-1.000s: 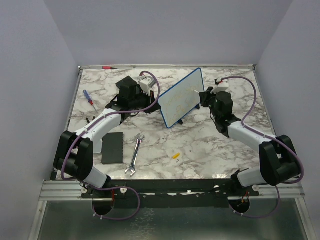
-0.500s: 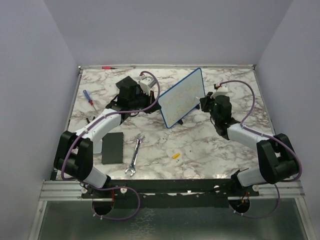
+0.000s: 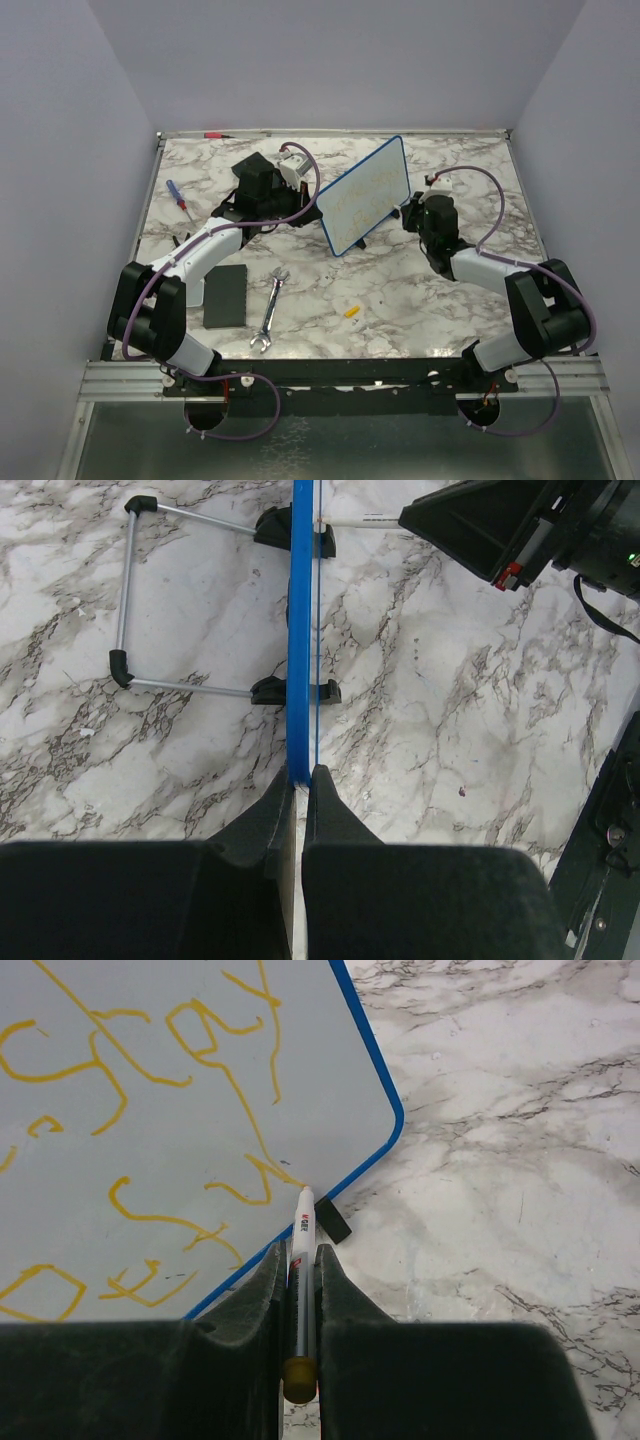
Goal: Write a sentence on the whiteboard
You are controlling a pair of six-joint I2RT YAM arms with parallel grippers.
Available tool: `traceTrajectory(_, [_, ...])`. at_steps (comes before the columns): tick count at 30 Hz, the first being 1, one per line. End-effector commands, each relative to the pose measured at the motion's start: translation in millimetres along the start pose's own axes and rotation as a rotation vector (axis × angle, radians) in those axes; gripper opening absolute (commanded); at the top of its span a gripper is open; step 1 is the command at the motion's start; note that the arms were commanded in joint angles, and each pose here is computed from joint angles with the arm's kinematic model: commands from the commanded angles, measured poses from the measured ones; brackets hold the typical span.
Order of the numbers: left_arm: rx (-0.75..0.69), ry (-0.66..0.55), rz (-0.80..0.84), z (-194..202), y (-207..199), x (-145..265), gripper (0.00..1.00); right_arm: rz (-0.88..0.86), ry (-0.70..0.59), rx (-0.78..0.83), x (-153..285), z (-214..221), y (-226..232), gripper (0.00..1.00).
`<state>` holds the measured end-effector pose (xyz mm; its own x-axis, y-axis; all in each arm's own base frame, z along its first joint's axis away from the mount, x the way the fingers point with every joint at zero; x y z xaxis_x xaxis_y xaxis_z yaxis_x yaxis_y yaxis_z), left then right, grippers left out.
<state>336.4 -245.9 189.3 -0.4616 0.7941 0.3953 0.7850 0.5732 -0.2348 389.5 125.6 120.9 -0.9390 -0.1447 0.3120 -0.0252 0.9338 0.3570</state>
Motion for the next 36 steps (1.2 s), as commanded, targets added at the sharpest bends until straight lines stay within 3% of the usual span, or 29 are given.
traceTrajectory(1, [0.005, 0.056, 0.003, 14.1, -1.5, -2.3, 0.00, 0.051, 0.016, -0.010, -4.0, 9.1, -10.4, 0.01])
traceTrajectory(20, [0.002, 0.051, 0.002, 12.2, -2.0, -1.2, 0.00, 0.013, -0.167, -0.014, 19.0, -59.8, 8.6, 0.01])
traceTrajectory(36, [0.003, 0.052, 0.001, 12.5, -1.8, -1.2, 0.00, -0.018, -0.195, 0.012, 1.9, -73.0, 20.4, 0.01])
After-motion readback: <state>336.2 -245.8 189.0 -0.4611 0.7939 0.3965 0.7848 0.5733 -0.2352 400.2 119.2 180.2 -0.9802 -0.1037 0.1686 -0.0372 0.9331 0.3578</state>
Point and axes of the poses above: each gripper's point midway between its finger pads, its own x axis back along the fingers, its own y axis along the line the jaws close on, z = x × y, the point moved 2 cm from there along x, back along the fingers, and after that the axes turned 10 degrees about -x, right-handed, at the moved point
